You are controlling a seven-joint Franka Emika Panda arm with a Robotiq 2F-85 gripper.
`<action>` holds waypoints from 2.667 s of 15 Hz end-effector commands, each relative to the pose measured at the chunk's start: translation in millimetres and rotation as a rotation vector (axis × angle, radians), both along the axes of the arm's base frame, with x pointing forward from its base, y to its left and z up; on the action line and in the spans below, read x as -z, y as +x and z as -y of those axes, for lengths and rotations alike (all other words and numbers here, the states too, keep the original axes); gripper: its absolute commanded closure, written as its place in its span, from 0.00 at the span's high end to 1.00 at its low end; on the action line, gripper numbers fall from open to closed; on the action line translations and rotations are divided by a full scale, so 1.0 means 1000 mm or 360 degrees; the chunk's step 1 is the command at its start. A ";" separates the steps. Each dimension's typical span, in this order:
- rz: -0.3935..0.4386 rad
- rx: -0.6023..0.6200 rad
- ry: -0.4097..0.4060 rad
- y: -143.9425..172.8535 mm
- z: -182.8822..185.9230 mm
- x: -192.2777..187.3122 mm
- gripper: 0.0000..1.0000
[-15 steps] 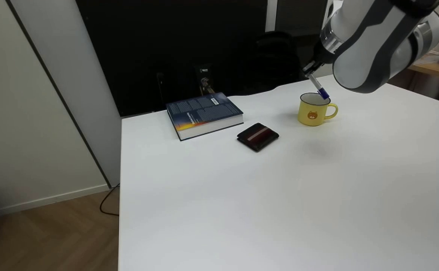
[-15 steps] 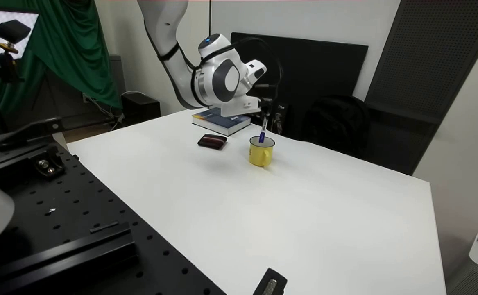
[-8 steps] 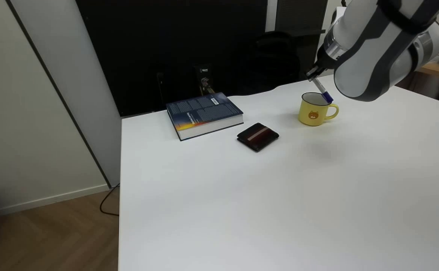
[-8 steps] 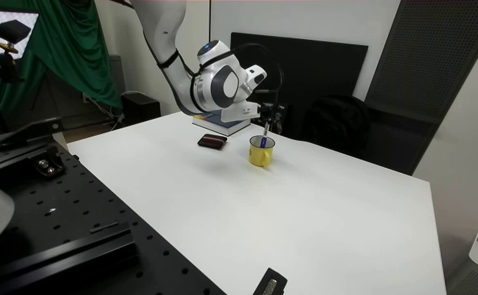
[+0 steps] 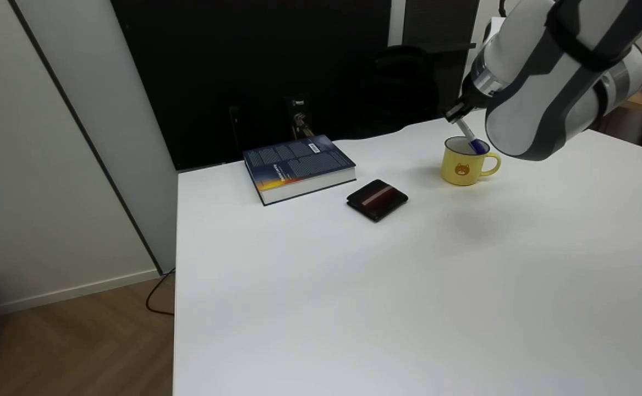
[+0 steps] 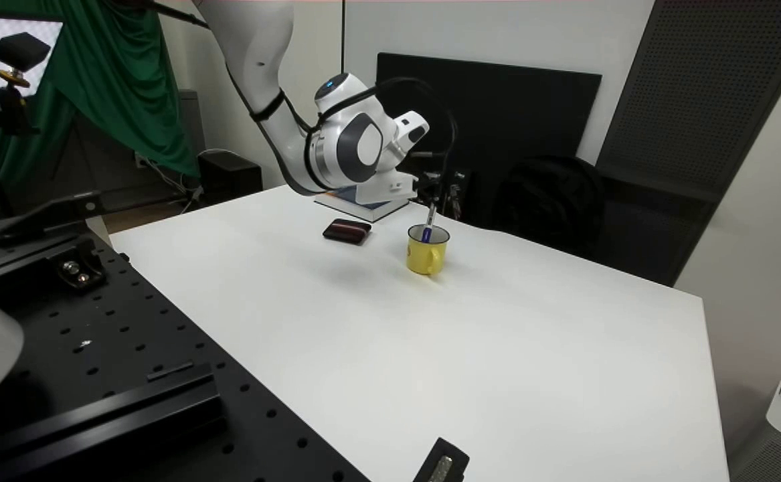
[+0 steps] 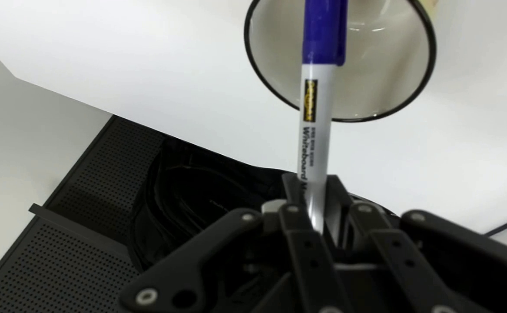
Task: Put the marker in the yellow mug
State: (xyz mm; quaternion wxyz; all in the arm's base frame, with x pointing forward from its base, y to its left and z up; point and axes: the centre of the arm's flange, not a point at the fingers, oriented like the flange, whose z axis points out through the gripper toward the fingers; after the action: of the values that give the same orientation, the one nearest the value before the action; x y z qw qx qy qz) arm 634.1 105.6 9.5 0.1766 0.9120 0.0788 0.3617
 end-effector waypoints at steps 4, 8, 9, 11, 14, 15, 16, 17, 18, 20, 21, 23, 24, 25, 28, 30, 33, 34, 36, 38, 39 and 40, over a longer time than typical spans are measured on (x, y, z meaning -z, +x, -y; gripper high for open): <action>0.0164 0.0146 -0.0014 -0.005 0.008 0.013 0.04; 0.0189 0.0181 -0.0034 -0.009 0.008 0.020 0.04; 0.0185 0.0179 -0.0031 -0.010 0.007 0.022 0.14; 0.0175 0.0182 -0.0035 -0.012 0.006 0.025 0.43; 0.0151 0.0185 -0.0043 -0.013 0.006 0.030 0.62; 0.0145 0.0186 -0.0047 -0.013 0.006 0.031 0.69; 0.0130 0.0179 -0.0044 -0.013 0.006 0.031 0.76; 0.0108 0.0168 -0.0046 -0.012 0.006 0.031 0.84; 0.0072 0.0146 -0.0035 -0.011 0.005 0.029 0.90; 0.0031 0.0143 -0.0077 -0.009 0.001 0.025 1.00; -0.0009 0.0127 -0.0069 -0.007 -0.002 0.020 1.00; -0.0168 0.0070 -0.0008 -0.002 -0.006 0.011 1.00; -0.0264 0.0016 0.0045 0.002 -0.010 0.007 1.00; -0.0309 0.0017 0.0098 0.007 -0.017 0.001 1.00; -0.0500 0.0013 0.0217 0.018 -0.031 -0.017 1.00; -0.0649 0.0004 0.0281 0.024 -0.036 -0.025 1.00; -0.0902 -0.0008 0.0355 0.029 -0.038 -0.031 1.00; -0.0991 -0.0007 0.0383 0.029 -0.039 -0.033 1.00; -0.1176 0.0009 0.0432 0.028 -0.039 -0.035 1.00; -0.1365 0.0035 0.0491 0.026 -0.037 -0.035 1.00; -0.1465 0.0048 0.0519 0.024 -0.036 -0.035 1.00; -0.1554 0.0073 0.0540 0.023 -0.036 -0.035 1.00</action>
State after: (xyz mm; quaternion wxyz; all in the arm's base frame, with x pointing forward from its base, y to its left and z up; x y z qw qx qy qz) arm 650.2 144.1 37.6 0.0013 0.9959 0.0826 -0.0363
